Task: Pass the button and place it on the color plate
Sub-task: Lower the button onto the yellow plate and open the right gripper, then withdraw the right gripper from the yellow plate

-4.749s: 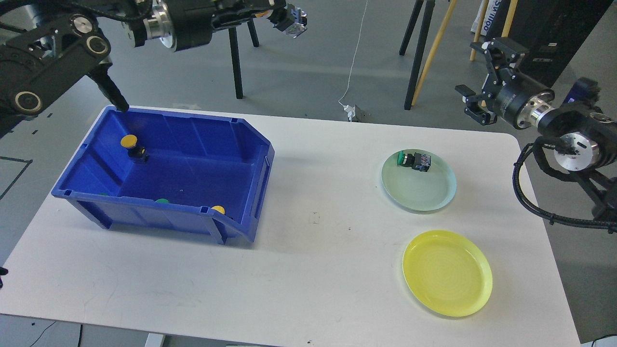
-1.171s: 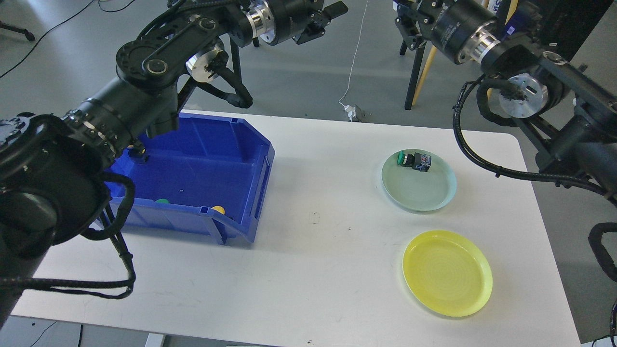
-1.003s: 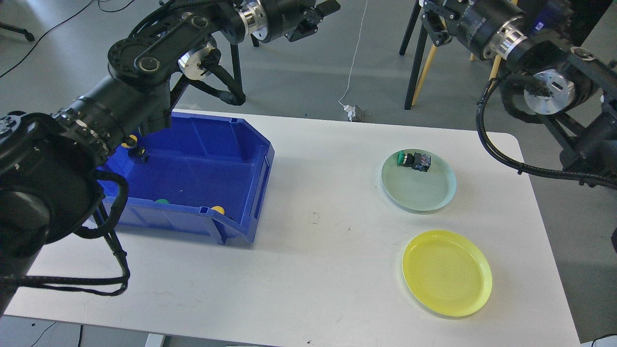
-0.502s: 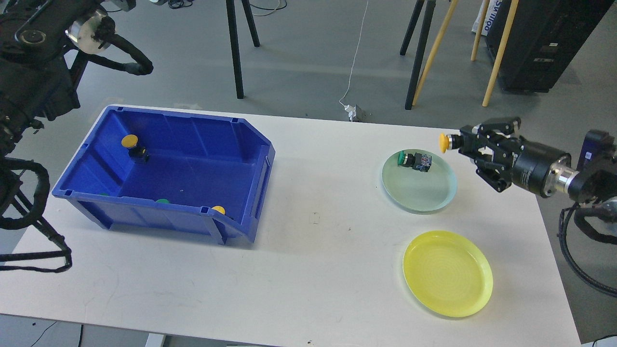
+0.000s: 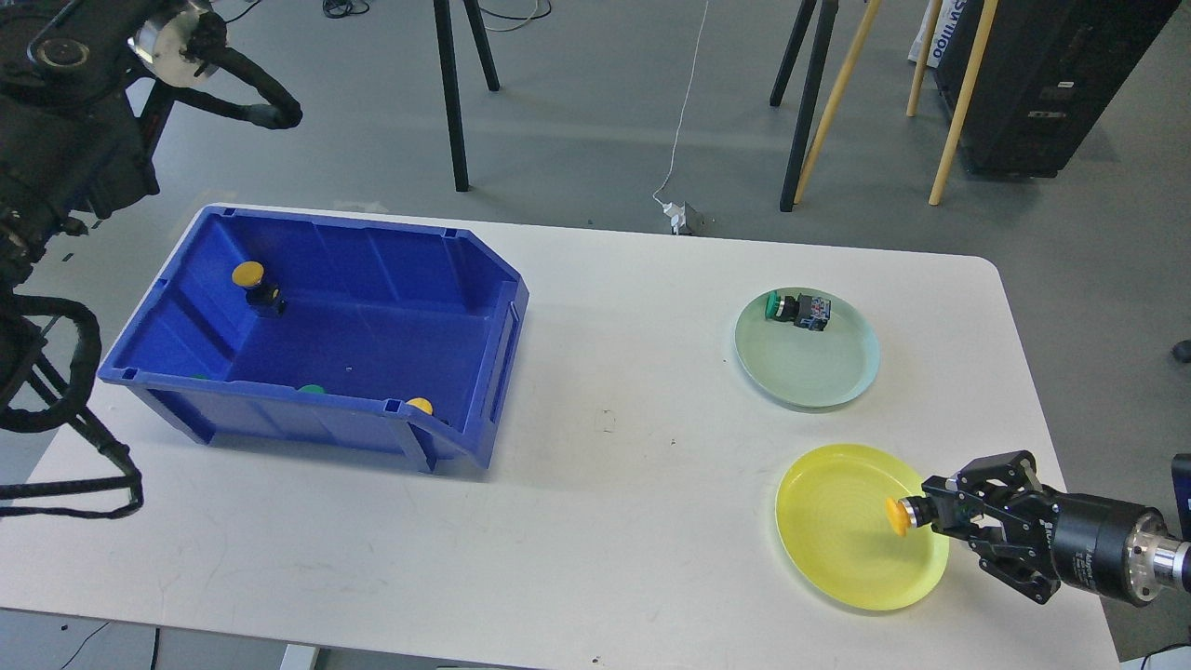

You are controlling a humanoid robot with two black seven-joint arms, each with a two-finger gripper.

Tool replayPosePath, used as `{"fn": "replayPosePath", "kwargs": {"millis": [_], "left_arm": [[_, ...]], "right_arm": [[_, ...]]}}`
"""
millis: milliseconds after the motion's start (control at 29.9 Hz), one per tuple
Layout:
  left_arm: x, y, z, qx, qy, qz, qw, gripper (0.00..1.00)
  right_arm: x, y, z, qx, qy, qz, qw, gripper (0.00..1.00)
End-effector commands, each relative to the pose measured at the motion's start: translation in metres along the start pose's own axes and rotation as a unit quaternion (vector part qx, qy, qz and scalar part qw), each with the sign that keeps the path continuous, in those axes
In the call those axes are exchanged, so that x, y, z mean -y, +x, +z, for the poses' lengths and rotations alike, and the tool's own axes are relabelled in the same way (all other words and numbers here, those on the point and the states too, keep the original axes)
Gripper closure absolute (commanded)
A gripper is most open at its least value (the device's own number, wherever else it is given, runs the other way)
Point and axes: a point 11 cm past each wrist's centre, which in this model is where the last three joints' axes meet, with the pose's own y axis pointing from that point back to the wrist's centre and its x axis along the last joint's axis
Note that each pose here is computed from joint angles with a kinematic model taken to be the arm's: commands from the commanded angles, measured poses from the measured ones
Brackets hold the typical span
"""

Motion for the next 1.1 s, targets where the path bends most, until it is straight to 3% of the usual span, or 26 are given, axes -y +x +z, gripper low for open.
{"fn": "replayPosePath", "kwargs": {"millis": [0,67,167,468,569,736,870,936,1070], "left_arm": [[-0.002,0.003,0.0,0.001,0.001,0.003,1.0,0.02],[-0.002,0.004,0.0,0.002,0.001,0.004,1.0,0.02],[-0.002,0.004,0.0,0.002,0.001,0.004,1.0,0.02],[-0.003,0.003,-0.001,0.003,0.003,0.003,1.0,0.02],[-0.002,0.002,-0.003,0.009,0.011,0.0,1.0,0.01],[-0.003,0.004,-0.004,0.011,0.015,0.003,1.0,0.01],[-0.005,0.006,-0.005,0.012,0.018,0.005,1.0,0.01],[-0.007,0.009,-0.005,0.013,0.02,0.007,1.0,0.01],[-0.014,0.02,-0.005,0.031,0.027,0.015,0.999,0.01]], "right_arm": [[0.011,-0.002,0.0,0.003,0.005,0.005,1.0,0.5],[0.016,0.001,0.001,0.004,0.006,0.01,1.0,0.39],[0.018,0.001,0.002,0.005,0.006,0.011,1.0,0.31],[0.012,0.004,-0.015,-0.001,0.025,0.013,1.0,0.18],[0.002,0.019,-0.048,-0.011,0.065,0.036,0.997,0.06],[-0.014,0.041,-0.14,-0.027,0.208,0.077,0.975,0.02],[-0.012,0.072,-0.184,0.007,0.296,0.115,0.948,0.02],[-0.007,0.085,-0.209,0.014,0.317,0.129,0.94,0.02],[0.02,0.102,-0.244,0.029,0.285,0.148,0.947,0.02]]}}
